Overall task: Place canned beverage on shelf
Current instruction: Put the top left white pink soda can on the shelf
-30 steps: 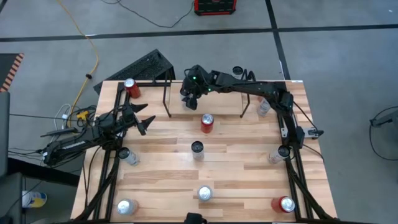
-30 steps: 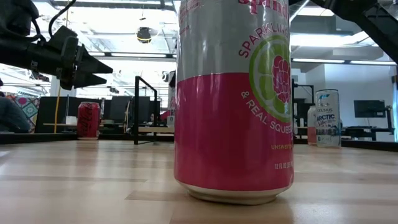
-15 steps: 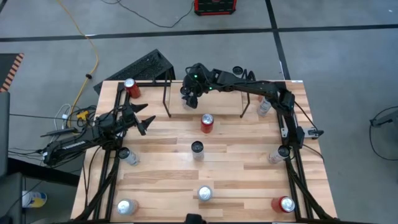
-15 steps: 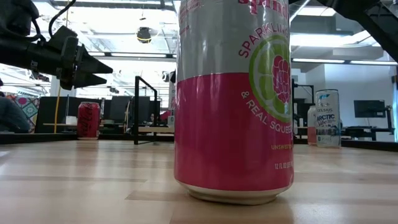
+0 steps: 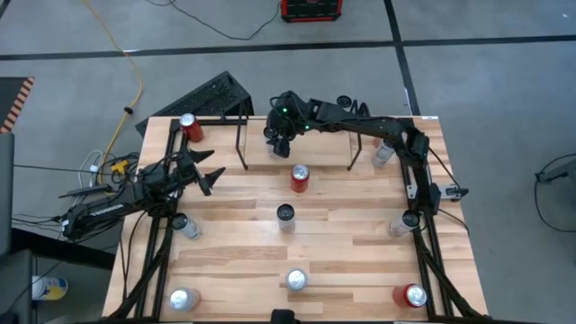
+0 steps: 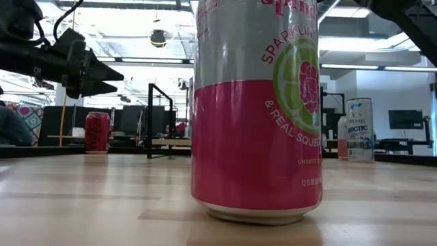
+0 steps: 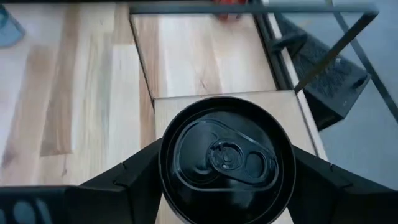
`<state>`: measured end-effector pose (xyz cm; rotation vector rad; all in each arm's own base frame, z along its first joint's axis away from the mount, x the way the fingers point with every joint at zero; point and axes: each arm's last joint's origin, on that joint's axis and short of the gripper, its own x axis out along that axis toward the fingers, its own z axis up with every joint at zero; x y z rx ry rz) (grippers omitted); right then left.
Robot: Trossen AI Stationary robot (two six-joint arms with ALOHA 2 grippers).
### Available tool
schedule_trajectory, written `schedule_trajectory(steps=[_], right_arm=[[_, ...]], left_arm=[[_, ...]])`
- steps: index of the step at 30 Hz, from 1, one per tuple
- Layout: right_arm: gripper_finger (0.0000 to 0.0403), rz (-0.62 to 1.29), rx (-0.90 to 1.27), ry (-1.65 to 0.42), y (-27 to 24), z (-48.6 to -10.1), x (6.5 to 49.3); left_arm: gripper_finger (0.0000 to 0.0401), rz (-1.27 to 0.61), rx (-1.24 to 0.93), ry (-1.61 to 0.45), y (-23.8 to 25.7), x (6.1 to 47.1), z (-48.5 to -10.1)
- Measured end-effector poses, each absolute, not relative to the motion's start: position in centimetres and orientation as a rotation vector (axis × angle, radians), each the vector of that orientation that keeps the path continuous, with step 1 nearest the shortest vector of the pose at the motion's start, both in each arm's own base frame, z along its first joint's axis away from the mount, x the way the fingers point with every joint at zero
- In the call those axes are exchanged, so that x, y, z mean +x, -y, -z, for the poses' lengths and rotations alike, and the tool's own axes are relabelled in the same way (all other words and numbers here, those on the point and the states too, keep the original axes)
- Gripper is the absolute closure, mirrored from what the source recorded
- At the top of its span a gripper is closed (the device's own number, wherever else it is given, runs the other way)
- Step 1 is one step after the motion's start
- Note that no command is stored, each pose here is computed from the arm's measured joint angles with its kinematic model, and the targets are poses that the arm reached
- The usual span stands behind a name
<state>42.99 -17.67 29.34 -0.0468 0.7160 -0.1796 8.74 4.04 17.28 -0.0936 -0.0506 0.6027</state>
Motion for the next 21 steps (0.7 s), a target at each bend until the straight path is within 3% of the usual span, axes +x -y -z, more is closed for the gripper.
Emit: schedule_trajectory(steps=[6, 15, 21], right_arm=[[0.0117, 0.131, -0.072, -0.650, 19.3, -33.1, 39.8], [0.0117, 0.117, -0.124, -0.699, 21.6, -35.9, 34.7], [0.0113, 0.050, -0.096, -0.660, 22.6, -36.4, 33.5]], left_arm=[[0.0027, -0.603, -0.094, 0.051, -4.0, 8.7, -17.3], [0.0027, -0.605, -0.094, 0.051, -4.0, 8.7, -17.3], [0.0027, -0.605, -0.094, 0.051, -4.0, 8.7, -17.3]])
